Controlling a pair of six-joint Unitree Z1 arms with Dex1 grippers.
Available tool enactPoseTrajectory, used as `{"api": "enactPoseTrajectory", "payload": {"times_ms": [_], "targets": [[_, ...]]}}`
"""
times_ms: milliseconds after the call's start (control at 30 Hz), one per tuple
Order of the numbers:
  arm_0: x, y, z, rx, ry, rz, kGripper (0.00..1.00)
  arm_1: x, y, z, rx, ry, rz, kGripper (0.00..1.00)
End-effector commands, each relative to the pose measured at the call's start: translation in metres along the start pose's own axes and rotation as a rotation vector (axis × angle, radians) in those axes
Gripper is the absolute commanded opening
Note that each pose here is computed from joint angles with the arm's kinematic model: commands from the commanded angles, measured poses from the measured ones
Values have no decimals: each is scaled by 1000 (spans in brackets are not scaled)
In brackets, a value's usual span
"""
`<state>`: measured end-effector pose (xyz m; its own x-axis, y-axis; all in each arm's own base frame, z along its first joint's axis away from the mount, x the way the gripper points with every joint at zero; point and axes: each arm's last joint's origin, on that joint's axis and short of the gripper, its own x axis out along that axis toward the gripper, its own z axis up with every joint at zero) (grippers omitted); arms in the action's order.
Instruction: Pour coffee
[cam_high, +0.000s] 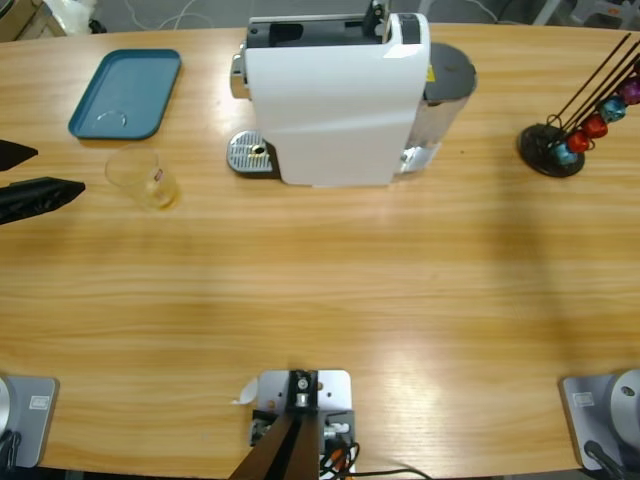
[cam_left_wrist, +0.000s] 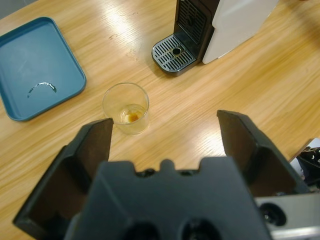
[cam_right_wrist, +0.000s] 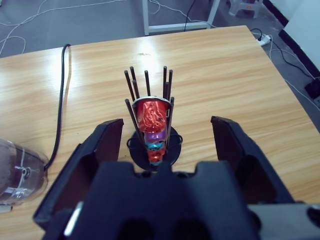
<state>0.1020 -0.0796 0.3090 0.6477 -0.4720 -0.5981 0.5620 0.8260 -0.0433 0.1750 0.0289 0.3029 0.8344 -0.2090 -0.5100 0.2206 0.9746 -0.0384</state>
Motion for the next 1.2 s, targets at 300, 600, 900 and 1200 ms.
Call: {"api": "enactPoseTrajectory", "payload": {"times_ms": [300,600,900,1200], "targets": [[12,-2,-10,5,62,-18,899,18,2,-11,-14,64,-23,646],[12,-2,-10,4,62,-18,896,20,2,-13,-15,74,-33,503],[12,-2,-10,4,61,-17,895,23,3,-13,-19,86,-33,370],[13,-2,-10,6,64,-18,895,22,3,-14,-18,84,-35,260]]}}
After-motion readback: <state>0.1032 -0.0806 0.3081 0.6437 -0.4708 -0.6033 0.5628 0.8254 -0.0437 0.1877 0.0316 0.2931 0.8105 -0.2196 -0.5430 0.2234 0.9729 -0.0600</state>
